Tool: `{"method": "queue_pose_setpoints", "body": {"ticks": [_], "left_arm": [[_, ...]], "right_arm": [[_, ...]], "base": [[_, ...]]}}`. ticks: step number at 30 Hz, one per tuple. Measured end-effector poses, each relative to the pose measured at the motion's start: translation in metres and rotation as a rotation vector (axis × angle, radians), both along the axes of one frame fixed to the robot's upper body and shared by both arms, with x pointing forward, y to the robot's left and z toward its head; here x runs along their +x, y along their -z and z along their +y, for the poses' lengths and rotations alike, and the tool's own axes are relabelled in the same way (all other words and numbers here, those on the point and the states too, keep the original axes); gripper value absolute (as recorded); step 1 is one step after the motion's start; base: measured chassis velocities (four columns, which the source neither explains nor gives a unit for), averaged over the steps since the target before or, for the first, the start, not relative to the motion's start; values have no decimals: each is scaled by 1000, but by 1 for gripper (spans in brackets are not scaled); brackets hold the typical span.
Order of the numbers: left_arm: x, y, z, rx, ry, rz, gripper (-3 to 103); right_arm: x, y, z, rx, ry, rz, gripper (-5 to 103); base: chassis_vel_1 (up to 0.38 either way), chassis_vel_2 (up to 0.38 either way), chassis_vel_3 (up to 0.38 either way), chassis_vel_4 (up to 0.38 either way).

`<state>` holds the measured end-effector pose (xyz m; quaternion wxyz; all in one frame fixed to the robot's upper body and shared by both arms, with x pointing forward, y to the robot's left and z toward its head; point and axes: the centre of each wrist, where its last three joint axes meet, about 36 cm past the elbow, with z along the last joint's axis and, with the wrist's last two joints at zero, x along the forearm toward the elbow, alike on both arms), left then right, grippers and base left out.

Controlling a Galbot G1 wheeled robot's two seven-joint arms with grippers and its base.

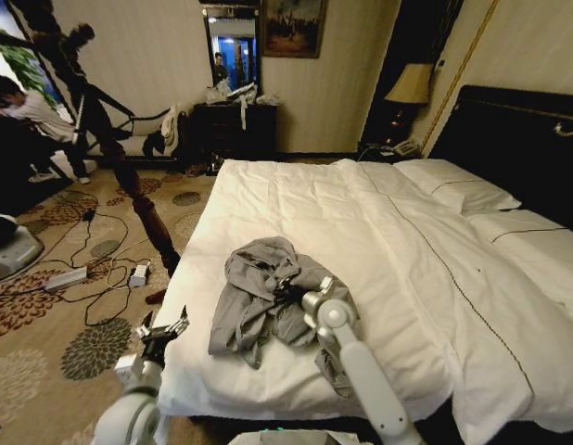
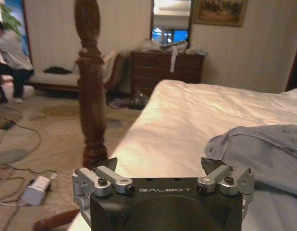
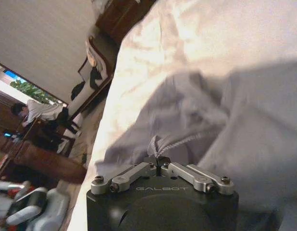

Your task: Pick up the clothes from the bed and hang them on the clothes hanger.

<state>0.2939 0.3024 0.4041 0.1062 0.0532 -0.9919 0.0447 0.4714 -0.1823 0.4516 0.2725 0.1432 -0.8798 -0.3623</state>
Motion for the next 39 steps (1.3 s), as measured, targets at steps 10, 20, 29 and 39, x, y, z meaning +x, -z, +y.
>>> {"method": "queue_pose_setpoints", "body": {"ticks": [10,20,29,39], "left_arm": [[101,-3,1,-218,25,77,96],[203,-9,-12,-451,27,195,99],[251,3,-31,-444,48,226,96],[273,21,-18,-448,35,281,71]], "right_arm": [[2,-26,-33,-80,2,-43,0],[-8,-29,-64,-161,49,-42,0],[-14,-28,-79,-147,79,-12,0],[-18,-33,-89,-153,93,0,0]], "base": [[0,0,0,0],[0,0,0,0],[0,0,0,0],[0,0,0,0]]}}
